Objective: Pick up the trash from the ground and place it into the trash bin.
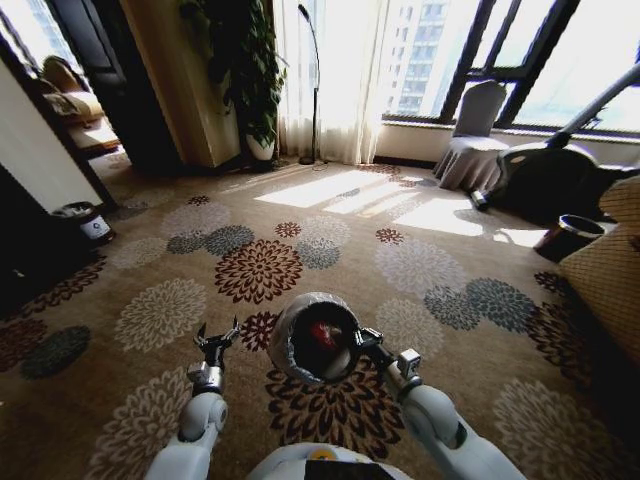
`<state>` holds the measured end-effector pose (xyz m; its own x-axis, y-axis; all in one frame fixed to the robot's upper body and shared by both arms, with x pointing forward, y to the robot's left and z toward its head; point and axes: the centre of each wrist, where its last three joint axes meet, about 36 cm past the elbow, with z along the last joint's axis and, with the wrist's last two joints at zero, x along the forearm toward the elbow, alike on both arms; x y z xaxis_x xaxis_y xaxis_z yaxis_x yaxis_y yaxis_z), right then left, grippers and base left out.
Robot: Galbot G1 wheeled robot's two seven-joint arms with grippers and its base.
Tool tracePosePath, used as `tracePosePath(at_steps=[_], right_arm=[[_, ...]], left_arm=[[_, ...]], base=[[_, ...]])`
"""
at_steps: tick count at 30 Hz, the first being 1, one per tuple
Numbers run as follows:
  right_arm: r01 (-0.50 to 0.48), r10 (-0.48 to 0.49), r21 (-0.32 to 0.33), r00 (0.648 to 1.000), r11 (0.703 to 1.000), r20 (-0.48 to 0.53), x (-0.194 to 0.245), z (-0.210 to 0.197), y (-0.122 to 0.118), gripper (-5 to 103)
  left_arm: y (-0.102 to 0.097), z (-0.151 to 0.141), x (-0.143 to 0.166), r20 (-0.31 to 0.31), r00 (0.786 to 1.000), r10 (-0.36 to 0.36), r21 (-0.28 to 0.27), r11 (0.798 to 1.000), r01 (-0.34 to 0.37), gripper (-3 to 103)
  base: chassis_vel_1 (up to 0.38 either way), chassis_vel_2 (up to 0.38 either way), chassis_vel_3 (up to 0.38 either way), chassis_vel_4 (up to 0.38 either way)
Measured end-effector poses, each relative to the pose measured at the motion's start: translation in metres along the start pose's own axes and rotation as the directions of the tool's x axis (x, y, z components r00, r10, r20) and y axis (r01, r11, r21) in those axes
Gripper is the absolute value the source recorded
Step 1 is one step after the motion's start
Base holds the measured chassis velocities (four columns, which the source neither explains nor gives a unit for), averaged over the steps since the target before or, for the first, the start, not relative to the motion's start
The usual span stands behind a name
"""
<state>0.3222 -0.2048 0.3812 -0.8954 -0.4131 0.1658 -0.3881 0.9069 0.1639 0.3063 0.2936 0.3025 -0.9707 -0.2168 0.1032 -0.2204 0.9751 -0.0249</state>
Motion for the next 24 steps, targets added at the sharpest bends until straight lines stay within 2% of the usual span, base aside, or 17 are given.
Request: tracePosePath(at_steps=[2, 4, 7, 11, 18, 24], right_arm=[[0.029, -0.029, 0.007, 0.999, 1.0, 0.029, -0.002, 0.009, 0.001, 1], [0.04, -0.041, 0.012, 0.998, 0.999, 0.049, -0.004, 0.014, 0.005, 1], [0.06, -0.058, -0.027, 0.996, 0.998, 0.069, -0.006, 0.02, 0.022, 1], [0.051, -0.047, -0.049, 0.996, 0.997, 0.08, -0.006, 0.025, 0.039, 1], [0.015, -0.013, -0.049, 0.999, 0.999, 0.043, 0.014, 0.032, 0.042, 1], [-0.005, 0.007, -0.064, 0.999, 0.998, 0.037, 0.018, 0.044, 0.046, 1]], left_arm=[[0.004, -0.004, 0.011, 0.02, 1.0, 0.002, -0.05, 0.999, -0.001, 100], [0.006, -0.006, 0.022, 0.018, 1.0, -0.006, -0.061, 0.998, 0.007, 100], [0.007, 0.0, 0.04, -0.027, 0.999, -0.02, -0.028, 0.999, 0.019, 100], [0.002, 0.014, 0.046, -0.039, 0.999, 0.002, 0.001, 1.0, -0.002, 100], [-0.013, 0.024, 0.042, -0.022, 1.0, 0.005, 0.039, 0.999, -0.004, 100], [-0.019, 0.029, 0.035, -0.036, 0.999, -0.003, 0.067, 0.998, 0.005, 100]], base=[[0.249, -0.247, -0.238, 0.277], [0.191, -0.194, -0.205, 0.262], [0.101, -0.063, -0.054, 0.099], [0.019, -0.003, -0.005, 0.018], [0.025, -0.02, -0.017, 0.025], [0.126, -0.146, -0.148, 0.13]])
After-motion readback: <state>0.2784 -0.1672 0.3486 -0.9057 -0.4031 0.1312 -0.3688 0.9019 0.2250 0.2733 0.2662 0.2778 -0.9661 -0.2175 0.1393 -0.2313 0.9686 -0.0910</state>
